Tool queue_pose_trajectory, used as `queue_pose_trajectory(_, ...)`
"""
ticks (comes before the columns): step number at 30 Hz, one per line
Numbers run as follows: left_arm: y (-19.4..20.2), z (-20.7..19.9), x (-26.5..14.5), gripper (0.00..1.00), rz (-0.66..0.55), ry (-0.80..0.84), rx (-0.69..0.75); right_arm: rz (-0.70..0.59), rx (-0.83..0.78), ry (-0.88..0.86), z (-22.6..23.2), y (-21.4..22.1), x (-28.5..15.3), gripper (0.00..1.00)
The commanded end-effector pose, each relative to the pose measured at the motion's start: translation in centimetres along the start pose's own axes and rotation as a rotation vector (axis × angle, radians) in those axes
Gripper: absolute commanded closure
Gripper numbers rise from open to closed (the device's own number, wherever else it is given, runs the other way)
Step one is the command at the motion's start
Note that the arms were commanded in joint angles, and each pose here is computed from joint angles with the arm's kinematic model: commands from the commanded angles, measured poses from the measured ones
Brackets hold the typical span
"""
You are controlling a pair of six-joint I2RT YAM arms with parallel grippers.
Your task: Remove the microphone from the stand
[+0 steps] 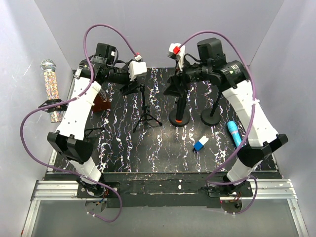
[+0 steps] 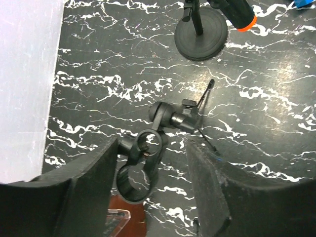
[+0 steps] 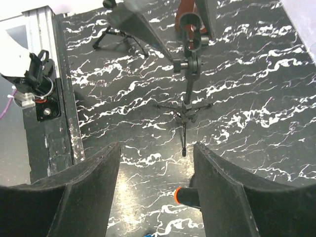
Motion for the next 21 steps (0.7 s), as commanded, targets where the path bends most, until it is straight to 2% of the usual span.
queue_pose_trajectory(1, -1.0, 0.3, -0.9, 0.48, -0.033, -0.053, 0.076, 0.049, 0.030, -0.017, -2.0, 1.2, 2.5, 0.33)
queue_pose_trajectory(3, -1.0, 0.4, -1.0, 0.54, -0.034, -0.098, 0.089, 0.065, 0.033, -0.042, -2.4, 1.6, 3.2, 0.33)
queue_pose_trajectory(5, -1.0, 0.6, -1.2, 0.64, -0.034, -0.148, 0.103, 0.077, 0.038, -0.062, -2.9, 1.8, 4.0, 0.33)
queue_pose_trajectory(11, -1.4, -0.5, -2.7, 0.78, -0.019, -0.201, 0.083, 0.129, 0.019, -0.129, -4.3, 2.6, 6.6, 0.32)
queue_pose_trajectory(14, -2.1, -1.0, -4.1, 0.98, -0.026, -0.261, 0.132, 0.156, 0.001, -0.143, -4.6, 3.3, 7.9, 0.29)
queue_pose_trajectory(18, -3.3, -2.1, -6.3, 1.00, -0.053, -0.362, 0.192, 0.228, 0.055, -0.165, -5.5, 5.6, 10.1, 0.28)
queue_pose_trajectory(21, -3.7, -2.8, -7.0, 1.00, -0.067, -0.371, 0.161, 0.271, 0.081, -0.195, -5.8, 7.0, 11.4, 0.28)
Point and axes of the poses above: each gripper's point midway between its finger pads, its own x axis out along the fingers, its own z axis along the line the jaws close on, y = z × x, the point moved 7 cm from there along -x, back along the fingers, and after that the axes turned 14 degrees about x, right-handed, at the moved point
